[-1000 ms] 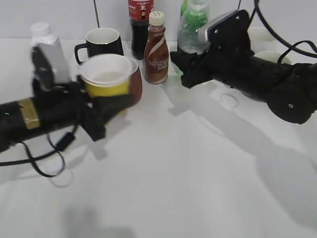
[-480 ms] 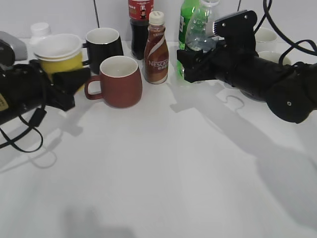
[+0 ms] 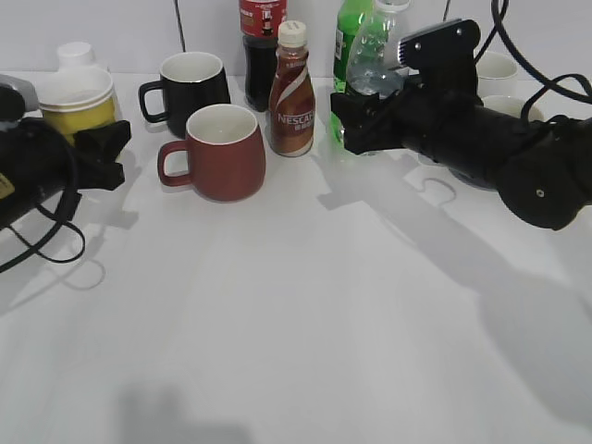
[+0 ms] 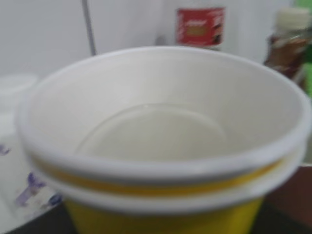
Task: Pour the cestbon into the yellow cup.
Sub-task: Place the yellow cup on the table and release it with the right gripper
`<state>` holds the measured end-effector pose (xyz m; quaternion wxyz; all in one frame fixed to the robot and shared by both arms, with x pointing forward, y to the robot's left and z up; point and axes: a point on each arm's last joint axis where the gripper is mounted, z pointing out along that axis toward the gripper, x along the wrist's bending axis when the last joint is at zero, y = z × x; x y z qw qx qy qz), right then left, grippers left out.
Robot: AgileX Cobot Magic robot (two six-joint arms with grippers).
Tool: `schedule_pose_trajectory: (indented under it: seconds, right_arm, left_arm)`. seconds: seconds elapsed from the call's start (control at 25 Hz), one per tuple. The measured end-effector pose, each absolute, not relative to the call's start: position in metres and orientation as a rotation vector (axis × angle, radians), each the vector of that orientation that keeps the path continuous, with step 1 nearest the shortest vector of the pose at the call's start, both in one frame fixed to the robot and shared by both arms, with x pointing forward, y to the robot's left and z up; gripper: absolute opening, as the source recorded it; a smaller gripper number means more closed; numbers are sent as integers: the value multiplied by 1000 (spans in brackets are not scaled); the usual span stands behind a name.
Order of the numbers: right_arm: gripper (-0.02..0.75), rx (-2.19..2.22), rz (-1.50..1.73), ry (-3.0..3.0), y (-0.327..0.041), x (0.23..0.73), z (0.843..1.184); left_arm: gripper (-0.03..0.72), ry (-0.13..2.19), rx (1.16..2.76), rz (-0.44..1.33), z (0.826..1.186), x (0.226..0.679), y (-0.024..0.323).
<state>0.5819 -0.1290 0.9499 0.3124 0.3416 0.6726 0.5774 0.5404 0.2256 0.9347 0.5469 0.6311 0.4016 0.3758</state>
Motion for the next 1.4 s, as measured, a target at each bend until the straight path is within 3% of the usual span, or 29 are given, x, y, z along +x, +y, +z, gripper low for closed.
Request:
schedule_pose_trajectory:
  seconds: [0.32, 0.76, 1.4]
  right_arm:
    - [475, 893, 1518, 1775, -129, 582, 950]
    - [475, 887, 1514, 1777, -129, 582, 950]
    - [475, 888, 1512, 1778, -129, 582, 950]
  left_arm:
    - [377, 1002, 1427, 932, 906, 567, 227]
    - [377, 1004, 1490, 957, 868, 588, 224]
    - [557, 1043, 1486, 970, 865, 590, 227]
